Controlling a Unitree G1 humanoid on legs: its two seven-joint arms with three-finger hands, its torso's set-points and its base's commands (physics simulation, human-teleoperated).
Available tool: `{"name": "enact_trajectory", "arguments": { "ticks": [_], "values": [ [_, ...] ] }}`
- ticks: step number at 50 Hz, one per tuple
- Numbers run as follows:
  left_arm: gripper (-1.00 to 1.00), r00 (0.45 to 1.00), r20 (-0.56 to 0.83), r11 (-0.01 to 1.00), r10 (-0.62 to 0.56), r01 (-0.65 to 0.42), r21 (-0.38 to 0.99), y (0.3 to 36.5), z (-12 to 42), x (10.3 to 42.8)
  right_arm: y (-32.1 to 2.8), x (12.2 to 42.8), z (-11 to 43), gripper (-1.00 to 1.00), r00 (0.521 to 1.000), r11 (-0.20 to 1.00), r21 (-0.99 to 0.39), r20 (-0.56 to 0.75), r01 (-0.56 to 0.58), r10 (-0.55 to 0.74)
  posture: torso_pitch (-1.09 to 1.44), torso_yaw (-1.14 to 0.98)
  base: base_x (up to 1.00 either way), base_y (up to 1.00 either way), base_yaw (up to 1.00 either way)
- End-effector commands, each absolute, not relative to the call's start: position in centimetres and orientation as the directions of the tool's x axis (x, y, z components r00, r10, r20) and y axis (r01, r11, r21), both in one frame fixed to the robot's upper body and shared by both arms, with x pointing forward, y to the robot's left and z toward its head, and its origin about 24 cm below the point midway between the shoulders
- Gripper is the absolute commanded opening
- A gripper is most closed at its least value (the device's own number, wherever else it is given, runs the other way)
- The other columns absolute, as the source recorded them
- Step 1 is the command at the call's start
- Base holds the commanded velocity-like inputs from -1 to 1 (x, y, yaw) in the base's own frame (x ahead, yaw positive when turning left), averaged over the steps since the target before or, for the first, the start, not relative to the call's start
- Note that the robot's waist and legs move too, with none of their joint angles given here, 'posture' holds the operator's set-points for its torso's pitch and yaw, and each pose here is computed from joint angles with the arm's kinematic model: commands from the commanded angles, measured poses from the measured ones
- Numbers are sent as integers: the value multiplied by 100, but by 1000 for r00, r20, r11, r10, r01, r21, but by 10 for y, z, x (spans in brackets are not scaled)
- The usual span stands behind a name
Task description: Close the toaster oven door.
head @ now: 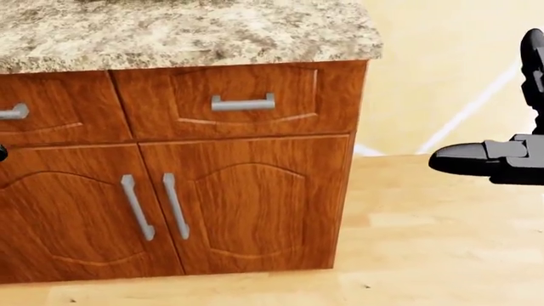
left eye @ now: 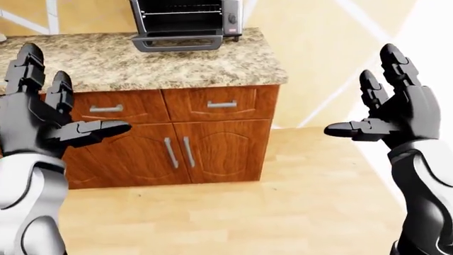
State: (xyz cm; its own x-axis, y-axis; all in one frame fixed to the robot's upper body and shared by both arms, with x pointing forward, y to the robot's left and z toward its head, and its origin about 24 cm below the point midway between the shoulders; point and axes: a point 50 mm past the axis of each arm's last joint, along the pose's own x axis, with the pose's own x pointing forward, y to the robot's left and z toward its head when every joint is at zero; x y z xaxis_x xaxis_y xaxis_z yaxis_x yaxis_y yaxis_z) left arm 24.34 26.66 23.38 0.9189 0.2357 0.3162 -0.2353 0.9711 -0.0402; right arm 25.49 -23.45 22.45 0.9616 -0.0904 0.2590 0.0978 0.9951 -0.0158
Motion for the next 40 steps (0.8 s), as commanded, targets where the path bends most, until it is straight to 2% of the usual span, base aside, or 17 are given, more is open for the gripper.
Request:
{"name": "enact_trajectory", "arguments": {
  "ticks": [1,40],
  "values": [
    [100,890,386,968,241,-249,-29,268,247,238,-231,252,237,100,942,996,-26,328,82,-69,0,0,20,9,0],
    [100,880,396,962,264,-270,-42,275,255,236,-226,247,241,100,941,998,-25,333,66,-54,0,0,20,10,0]
  ]
}}
